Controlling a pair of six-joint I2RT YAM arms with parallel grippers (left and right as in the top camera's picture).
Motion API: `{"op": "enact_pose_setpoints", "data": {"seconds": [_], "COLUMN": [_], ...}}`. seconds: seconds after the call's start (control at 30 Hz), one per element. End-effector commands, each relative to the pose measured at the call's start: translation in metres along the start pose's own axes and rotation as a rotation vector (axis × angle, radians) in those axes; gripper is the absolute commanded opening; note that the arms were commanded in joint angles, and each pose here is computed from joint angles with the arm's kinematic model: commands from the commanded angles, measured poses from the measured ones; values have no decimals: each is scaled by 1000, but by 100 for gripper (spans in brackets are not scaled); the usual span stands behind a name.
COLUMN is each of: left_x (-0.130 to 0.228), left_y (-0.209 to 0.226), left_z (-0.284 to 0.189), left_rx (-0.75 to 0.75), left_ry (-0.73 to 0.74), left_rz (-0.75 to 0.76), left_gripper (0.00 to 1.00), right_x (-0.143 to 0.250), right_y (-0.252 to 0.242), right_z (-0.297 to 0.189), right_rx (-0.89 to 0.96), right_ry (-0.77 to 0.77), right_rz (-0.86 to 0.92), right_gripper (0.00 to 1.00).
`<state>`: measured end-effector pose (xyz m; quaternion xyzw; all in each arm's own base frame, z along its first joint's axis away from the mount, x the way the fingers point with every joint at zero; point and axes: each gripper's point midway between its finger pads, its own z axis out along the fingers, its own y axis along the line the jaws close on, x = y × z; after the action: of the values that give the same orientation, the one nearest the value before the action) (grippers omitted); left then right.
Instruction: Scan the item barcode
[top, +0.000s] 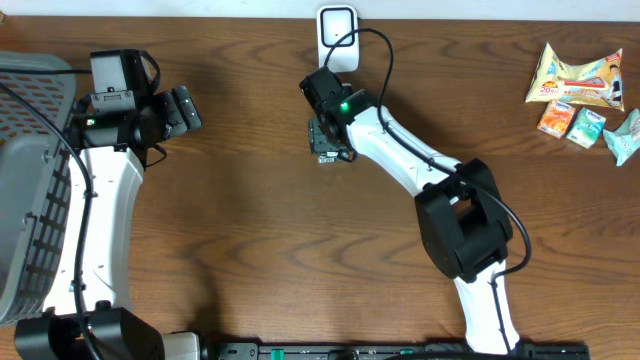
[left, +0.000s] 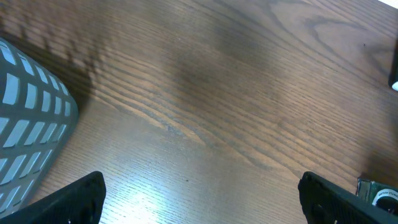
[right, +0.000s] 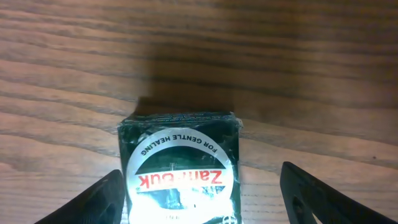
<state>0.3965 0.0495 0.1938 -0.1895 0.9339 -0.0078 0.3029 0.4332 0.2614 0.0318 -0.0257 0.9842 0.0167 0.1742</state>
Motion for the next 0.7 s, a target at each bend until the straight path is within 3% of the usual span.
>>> {"op": "enact_pose_setpoints", "data": {"seconds": [0.0,0.67], "left_x": [3,3], "left_y": [3,3], "left_z": [3,3], "left_rx": [-12,-12], "left_ry": [10,10], "left_rz": [-11,-11], "left_gripper": [98,98], "right_x": [7,8], "right_y": [5,14], "right_z": [13,12], "right_rx": [20,8], "right_ry": [13,2], "right_rz": [-19,-80], "right_gripper": [75,76]}}
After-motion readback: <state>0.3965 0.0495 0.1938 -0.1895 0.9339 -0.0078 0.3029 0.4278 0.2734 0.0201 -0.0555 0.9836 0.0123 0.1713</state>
